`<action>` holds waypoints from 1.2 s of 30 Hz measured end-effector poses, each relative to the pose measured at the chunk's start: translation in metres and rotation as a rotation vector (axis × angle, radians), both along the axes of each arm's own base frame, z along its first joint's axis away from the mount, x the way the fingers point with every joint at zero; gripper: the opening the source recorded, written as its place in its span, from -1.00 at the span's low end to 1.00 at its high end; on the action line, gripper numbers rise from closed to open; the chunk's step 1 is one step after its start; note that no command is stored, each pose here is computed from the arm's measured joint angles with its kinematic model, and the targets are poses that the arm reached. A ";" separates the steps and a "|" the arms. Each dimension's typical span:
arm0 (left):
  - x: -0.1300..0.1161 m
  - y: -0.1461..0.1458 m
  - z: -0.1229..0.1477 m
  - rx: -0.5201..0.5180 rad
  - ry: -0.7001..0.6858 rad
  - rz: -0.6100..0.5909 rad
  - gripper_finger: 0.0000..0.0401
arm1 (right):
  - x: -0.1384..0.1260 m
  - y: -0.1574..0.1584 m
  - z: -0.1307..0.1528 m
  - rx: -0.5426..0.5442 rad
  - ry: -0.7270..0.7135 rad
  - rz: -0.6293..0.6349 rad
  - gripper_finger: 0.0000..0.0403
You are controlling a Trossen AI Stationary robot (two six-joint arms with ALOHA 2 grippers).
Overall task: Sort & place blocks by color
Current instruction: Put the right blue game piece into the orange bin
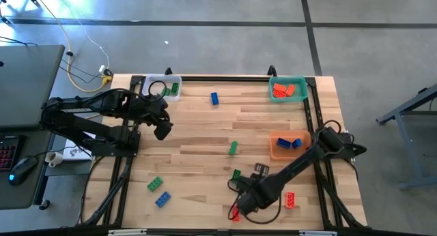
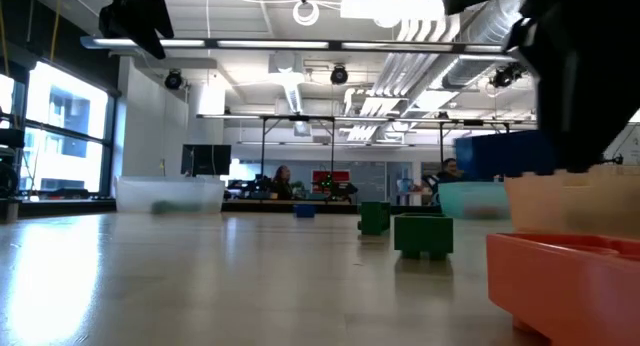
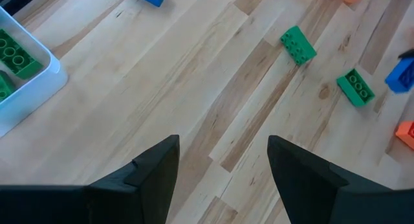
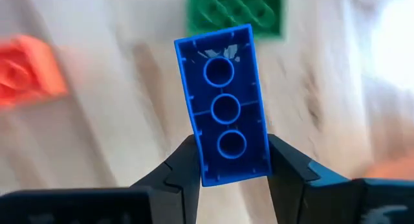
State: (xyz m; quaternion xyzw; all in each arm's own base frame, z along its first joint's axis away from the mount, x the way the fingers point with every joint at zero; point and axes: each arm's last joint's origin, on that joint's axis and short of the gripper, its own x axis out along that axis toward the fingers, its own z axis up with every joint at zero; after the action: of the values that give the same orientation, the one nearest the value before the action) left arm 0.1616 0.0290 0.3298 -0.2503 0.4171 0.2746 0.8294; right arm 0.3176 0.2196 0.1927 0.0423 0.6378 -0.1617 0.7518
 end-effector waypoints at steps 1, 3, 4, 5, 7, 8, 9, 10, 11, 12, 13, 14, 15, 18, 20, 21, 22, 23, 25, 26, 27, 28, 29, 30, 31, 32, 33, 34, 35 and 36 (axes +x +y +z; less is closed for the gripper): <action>0.000 0.000 0.000 0.000 0.000 0.000 0.11 | -0.003 -0.001 0.000 -0.020 0.021 -0.009 -0.44; 0.000 0.000 0.000 0.000 0.000 0.000 0.11 | -0.010 -0.002 0.001 -0.055 0.064 -0.030 -0.44; 0.000 0.000 0.000 0.001 -0.001 -0.001 0.11 | -0.013 -0.003 0.002 -0.072 0.083 -0.041 -0.44; 0.000 0.000 0.000 0.004 -0.001 -0.006 0.11 | -0.015 -0.004 0.003 -0.085 0.094 -0.052 -0.44; 0.001 0.000 0.000 0.014 -0.003 -0.019 0.11 | -0.020 -0.005 0.006 -0.105 0.111 -0.068 -0.44; 0.001 0.000 0.001 0.022 -0.002 -0.025 0.11 | -0.021 -0.006 0.008 -0.112 0.109 -0.077 -0.44; 0.001 0.000 0.001 0.032 0.000 -0.024 0.11 | -0.024 -0.008 0.010 -0.120 0.110 -0.087 -0.44; 0.001 0.001 0.001 0.041 0.003 -0.024 0.11 | -0.027 -0.009 0.013 -0.132 0.112 -0.095 -0.44; 0.001 0.001 0.001 0.051 0.006 -0.024 0.11 | -0.029 -0.011 0.016 -0.143 0.108 -0.103 -0.44; 0.001 0.001 0.001 0.062 0.009 -0.023 0.11 | -0.032 -0.013 0.019 -0.155 0.100 -0.115 -0.44; 0.000 0.001 0.001 0.070 0.012 -0.023 0.11 | -0.035 -0.016 0.023 -0.170 0.100 -0.128 -0.44; 0.000 0.002 0.001 0.074 0.013 -0.021 0.11 | -0.039 -0.019 0.027 -0.185 0.098 -0.141 -0.44; 0.000 0.002 0.001 0.077 0.013 -0.019 0.11 | -0.043 -0.023 0.032 -0.201 0.100 -0.152 -0.44; 0.000 0.002 0.001 0.079 0.014 -0.019 0.11 | -0.056 -0.033 0.045 -0.232 0.101 -0.186 -0.44; 0.000 0.002 0.001 0.079 0.014 -0.018 0.11 | -0.067 -0.041 0.051 -0.243 0.089 -0.216 -0.44; 0.000 0.002 0.001 0.080 0.014 -0.018 0.11 | -0.072 -0.046 0.053 -0.242 0.084 -0.231 -0.44; 0.000 0.002 0.001 0.082 0.015 -0.017 0.11 | -0.078 -0.052 0.055 -0.238 0.077 -0.248 -0.44; 0.000 0.002 0.001 0.086 0.016 -0.014 0.11 | -0.084 -0.057 0.056 -0.237 0.072 -0.270 -0.44; 0.000 0.002 0.001 0.096 0.018 -0.007 0.11 | -0.097 -0.070 0.054 -0.230 0.055 -0.322 -0.44; 0.000 0.002 0.001 0.098 0.018 -0.006 0.11 | -0.104 -0.077 0.053 -0.225 0.053 -0.354 -0.44; 0.000 0.002 0.001 0.098 0.018 -0.006 0.11 | -0.110 -0.084 0.052 -0.212 0.050 -0.385 -0.44; 0.000 0.002 0.001 0.098 0.018 -0.006 0.11 | -0.116 -0.091 0.051 -0.199 0.040 -0.417 -0.44; 0.000 0.002 0.001 0.098 0.018 -0.006 0.11 | -0.121 -0.098 0.049 -0.184 0.028 -0.451 -0.44; 0.000 0.002 0.001 0.098 0.018 -0.006 0.11 | -0.127 -0.105 0.048 -0.169 0.013 -0.483 -0.44; 0.000 0.002 0.001 0.098 0.018 -0.006 0.11 | -0.132 -0.111 0.047 -0.154 -0.004 -0.512 -0.44; 0.000 0.002 0.001 0.098 0.018 -0.006 0.11 | -0.135 -0.117 0.046 -0.134 -0.024 -0.540 -0.44; 0.000 0.002 0.001 0.098 0.018 -0.006 0.11 | -0.139 -0.123 0.046 -0.116 -0.041 -0.565 -0.44; 0.000 0.002 0.001 0.098 0.018 -0.006 0.11 | -0.143 -0.128 0.046 -0.097 -0.055 -0.592 -0.44; 0.000 0.002 0.001 0.098 0.018 -0.006 0.11 | -0.146 -0.134 0.045 -0.077 -0.065 -0.616 -0.44; 0.000 0.002 0.001 0.099 0.018 -0.005 0.11 | -0.149 -0.139 0.045 -0.053 -0.071 -0.638 -0.44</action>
State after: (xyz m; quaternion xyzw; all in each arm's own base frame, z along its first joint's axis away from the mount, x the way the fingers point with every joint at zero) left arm 0.1617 0.0315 0.3306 -0.2053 0.4111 0.2953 0.8376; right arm 0.1688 0.0806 0.2373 0.2261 0.5615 -0.4042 0.6858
